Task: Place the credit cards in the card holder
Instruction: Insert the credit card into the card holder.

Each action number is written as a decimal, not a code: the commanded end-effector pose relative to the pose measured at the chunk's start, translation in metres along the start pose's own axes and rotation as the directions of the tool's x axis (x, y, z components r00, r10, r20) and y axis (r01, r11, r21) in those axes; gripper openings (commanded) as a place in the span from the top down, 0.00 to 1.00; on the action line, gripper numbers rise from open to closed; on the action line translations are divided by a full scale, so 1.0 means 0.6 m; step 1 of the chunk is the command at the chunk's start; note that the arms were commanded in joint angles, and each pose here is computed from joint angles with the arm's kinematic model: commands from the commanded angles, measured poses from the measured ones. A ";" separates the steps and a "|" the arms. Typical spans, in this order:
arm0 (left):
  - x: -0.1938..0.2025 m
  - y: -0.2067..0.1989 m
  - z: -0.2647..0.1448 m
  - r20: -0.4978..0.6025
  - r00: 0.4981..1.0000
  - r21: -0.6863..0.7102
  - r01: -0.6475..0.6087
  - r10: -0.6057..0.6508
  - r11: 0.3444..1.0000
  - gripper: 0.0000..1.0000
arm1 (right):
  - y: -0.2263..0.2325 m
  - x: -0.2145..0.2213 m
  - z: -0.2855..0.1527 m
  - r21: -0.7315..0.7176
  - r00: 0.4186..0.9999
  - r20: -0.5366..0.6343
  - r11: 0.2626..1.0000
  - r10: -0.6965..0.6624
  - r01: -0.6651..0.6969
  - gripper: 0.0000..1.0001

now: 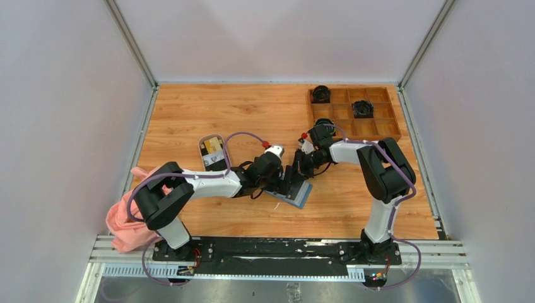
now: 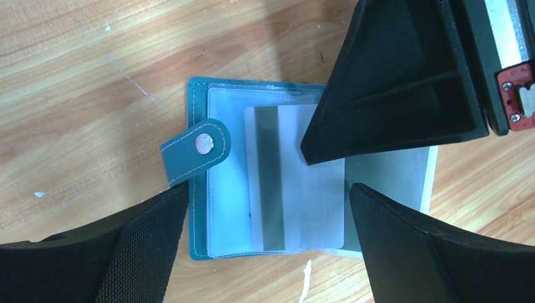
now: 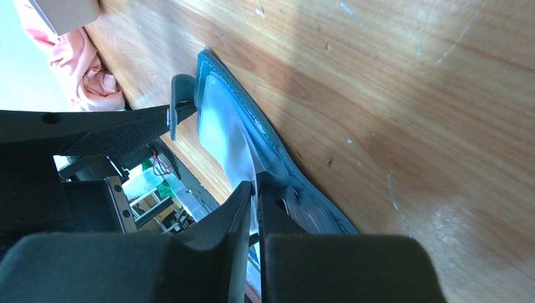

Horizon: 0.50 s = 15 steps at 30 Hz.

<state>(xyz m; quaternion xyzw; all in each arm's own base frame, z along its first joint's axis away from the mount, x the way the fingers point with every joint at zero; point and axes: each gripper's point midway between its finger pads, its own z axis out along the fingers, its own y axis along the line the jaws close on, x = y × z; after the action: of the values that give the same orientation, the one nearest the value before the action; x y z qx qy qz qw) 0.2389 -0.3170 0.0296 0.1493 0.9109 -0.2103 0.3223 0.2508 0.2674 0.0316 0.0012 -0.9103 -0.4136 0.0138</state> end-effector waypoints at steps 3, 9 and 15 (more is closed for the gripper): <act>0.086 0.039 0.019 -0.179 0.983 -0.097 -0.054 0.036 0.994 0.00 | -0.023 0.005 0.006 0.056 1.000 -0.003 0.998 0.009 -0.009 0.89; 0.096 0.060 0.016 -0.187 0.982 -0.147 -0.061 0.033 0.987 0.03 | -0.019 0.006 0.003 0.051 1.000 0.001 0.999 -0.005 0.005 0.85; 0.101 0.069 0.014 -0.192 0.981 -0.169 -0.067 0.033 0.983 0.16 | -0.014 0.004 -0.005 0.047 1.000 0.015 0.999 -0.026 0.025 0.80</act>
<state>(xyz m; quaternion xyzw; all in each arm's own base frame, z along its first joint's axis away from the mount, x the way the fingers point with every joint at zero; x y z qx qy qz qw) 0.2449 -0.3162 0.0256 0.1549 0.9143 -0.1779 0.3291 0.2518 0.2669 0.0308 0.0028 -0.9114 -0.4113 0.0102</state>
